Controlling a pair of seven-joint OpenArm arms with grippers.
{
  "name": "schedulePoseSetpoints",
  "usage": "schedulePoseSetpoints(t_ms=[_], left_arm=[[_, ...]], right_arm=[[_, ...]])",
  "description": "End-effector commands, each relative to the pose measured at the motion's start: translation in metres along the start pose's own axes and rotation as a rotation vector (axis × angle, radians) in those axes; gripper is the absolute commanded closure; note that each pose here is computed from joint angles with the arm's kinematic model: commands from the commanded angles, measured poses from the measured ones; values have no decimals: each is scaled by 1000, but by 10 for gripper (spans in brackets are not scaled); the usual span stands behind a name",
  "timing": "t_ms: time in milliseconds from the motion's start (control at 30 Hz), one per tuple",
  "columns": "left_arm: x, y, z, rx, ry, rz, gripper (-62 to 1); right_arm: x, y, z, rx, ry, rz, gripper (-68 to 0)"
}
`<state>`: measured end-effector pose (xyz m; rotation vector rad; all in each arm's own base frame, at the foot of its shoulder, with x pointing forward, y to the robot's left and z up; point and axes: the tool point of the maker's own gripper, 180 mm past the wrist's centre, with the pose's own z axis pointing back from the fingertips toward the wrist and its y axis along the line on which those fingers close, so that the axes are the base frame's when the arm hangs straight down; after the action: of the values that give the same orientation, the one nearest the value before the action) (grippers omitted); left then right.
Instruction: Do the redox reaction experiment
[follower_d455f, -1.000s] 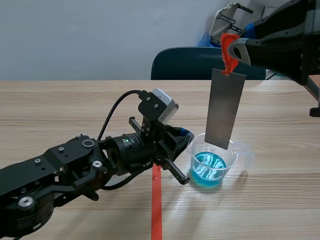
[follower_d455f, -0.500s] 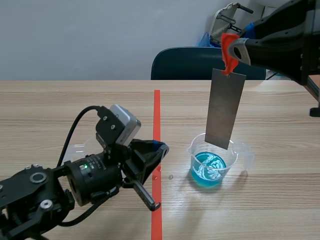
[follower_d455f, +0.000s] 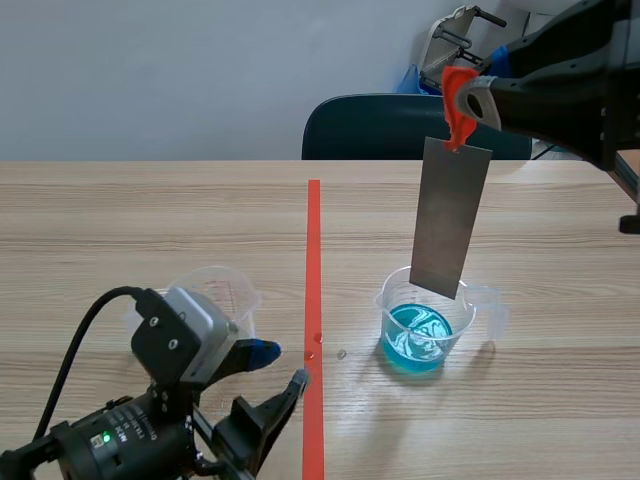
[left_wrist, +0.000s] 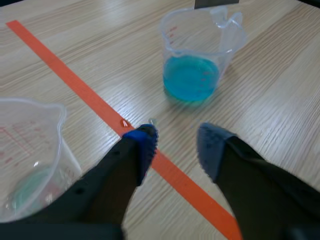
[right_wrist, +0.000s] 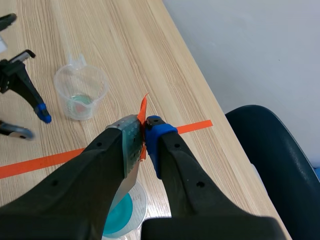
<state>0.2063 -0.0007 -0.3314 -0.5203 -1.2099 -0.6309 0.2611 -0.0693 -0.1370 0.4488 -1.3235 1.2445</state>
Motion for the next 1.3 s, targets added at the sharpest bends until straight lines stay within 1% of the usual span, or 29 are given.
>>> schedulePoseSetpoints(t_ms=[0, 100, 233, 300, 367, 433, 1267], left_arm=[[14, 1, 0, 25, -56, -12, -346], [19, 1, 5, 42, -82, -33, -415], [24, -11, 10, 6, -90, -95, -569], [27, -15, 12, 3, -97, -119, -617], [30, -13, 13, 24, -103, -134, -623], [32, -12, 14, 34, -108, -132, -623], [34, -12, 14, 36, -115, -128, -623]], right_arm=[[7, -5, 3, -4, -12, 26, -8], [7, -5, 3, -4, -12, 26, -8], [7, -5, 3, -4, -12, 26, -8], [7, -5, 3, -4, -12, 26, -8], [7, -5, 3, -4, -12, 26, -8], [7, -5, 3, -4, -12, 26, -8], [7, -5, 3, -4, -12, 26, -8]])
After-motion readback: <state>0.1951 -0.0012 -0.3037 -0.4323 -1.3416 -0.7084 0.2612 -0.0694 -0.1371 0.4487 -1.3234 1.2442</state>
